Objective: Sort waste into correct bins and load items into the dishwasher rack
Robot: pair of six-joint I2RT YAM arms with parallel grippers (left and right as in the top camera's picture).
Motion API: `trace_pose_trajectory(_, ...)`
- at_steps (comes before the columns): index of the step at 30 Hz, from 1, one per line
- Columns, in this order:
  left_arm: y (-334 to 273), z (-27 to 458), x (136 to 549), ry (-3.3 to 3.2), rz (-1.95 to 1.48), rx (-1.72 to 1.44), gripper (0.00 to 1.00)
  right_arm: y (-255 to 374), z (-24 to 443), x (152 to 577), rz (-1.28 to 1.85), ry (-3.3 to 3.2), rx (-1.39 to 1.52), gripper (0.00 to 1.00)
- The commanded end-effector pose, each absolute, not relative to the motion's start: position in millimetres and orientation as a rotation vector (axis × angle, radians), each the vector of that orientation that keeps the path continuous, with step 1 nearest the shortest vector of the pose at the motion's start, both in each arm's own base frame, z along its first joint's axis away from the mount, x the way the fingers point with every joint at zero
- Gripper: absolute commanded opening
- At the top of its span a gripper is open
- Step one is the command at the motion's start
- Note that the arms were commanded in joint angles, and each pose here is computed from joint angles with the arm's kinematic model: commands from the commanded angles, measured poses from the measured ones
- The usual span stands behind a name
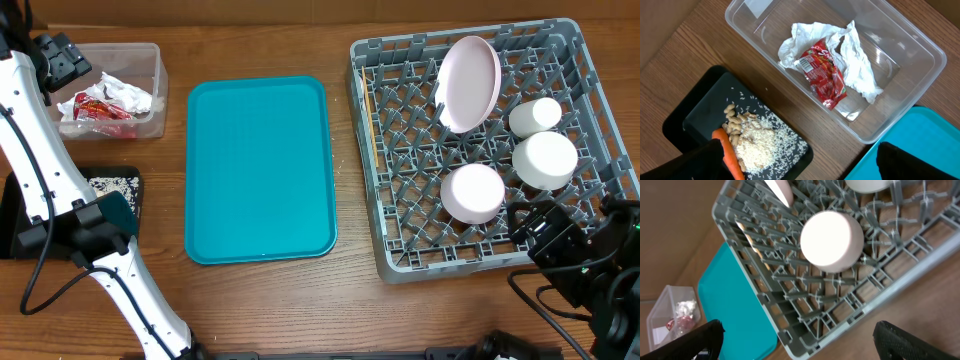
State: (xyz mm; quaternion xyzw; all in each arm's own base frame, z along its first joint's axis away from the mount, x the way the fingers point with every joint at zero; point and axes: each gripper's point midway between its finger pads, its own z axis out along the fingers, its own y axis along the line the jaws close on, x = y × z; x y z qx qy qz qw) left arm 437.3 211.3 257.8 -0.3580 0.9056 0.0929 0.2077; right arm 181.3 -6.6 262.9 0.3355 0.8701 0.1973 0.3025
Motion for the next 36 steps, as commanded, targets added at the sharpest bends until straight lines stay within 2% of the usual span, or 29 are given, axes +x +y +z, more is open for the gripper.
trace_pose_trajectory(1, 212, 263, 436, 2.507, 0.275, -0.997, 1.00, -15, 257, 173, 0.445, 2.327, 0.940, 1.00)
trace_pose_trajectory(9, 212, 263, 436, 2.506, 0.275, -0.997, 1.00, -13, 257, 174, 0.405, 2.355, 0.844, 1.00)
trace_pose_trajectory(15, 212, 263, 436, 2.506, 0.275, -0.997, 1.00, 25, 280, 211, 0.480, 2.294, 0.459, 1.00)
trace_pose_trajectory(18, 212, 263, 436, 2.507, 0.275, -0.997, 1.00, 40, 278, 223, 0.465, 2.267, 0.335, 1.00)
trace_pose_trajectory(36, 212, 263, 436, 2.507, 0.275, -0.997, 1.00, 55, 187, 251, 0.512, 1.895, 0.175, 1.00)
